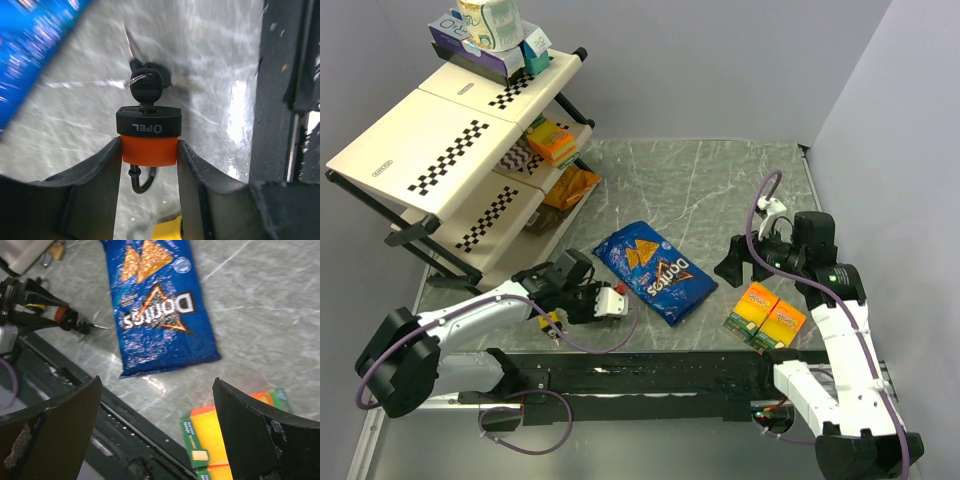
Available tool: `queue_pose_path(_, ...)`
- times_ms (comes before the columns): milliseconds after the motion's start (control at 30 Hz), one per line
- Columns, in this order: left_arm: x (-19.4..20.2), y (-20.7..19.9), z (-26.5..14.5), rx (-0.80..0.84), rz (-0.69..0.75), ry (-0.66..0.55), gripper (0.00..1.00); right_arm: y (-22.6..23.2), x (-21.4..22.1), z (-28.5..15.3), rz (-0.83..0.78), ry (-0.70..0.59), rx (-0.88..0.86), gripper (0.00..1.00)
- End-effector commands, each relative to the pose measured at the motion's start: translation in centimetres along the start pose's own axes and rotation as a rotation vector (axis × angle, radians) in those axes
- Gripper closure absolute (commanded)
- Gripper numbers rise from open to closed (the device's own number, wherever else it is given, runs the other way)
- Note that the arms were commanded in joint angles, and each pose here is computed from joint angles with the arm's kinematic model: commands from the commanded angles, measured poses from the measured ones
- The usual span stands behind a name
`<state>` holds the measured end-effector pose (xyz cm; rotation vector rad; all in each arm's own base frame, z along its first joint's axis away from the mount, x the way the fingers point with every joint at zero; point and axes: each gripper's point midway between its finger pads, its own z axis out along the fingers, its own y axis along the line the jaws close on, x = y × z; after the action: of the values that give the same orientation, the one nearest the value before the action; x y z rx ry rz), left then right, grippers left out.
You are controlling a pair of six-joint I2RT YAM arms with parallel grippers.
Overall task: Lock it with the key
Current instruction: Pick up the lock from the center of the board.
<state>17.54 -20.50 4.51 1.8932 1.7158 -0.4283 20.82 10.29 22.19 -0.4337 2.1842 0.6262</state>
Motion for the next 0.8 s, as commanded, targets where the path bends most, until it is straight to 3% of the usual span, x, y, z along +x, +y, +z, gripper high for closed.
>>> queue_pose_path(0, -6.1, 2.0, -2.7, -0.048, 0.056, -0.162, 0.65, 1.8, -1.0, 0.6, 0.056, 0.002, -0.112, 0.00)
queue_pose_path(167, -9.2, 2.8, -4.8, -0.063, 0.077, -0.209, 0.76, 2.2, -0.8, 1.5, 0.089, 0.047, -0.175, 0.00)
queue_pose_path(400, -14.4, 3.7, -7.6, -0.071, 0.085, -0.292, 0.78, 4.6, -2.4, 2.4, 0.129, -0.003, -0.342, 0.00)
queue_pose_path(767, -20.0, 3.1, -9.1, -0.072, 0.116, -0.380, 0.78, 8.9, -3.1, 4.8, 0.151, 0.066, -0.545, 0.00)
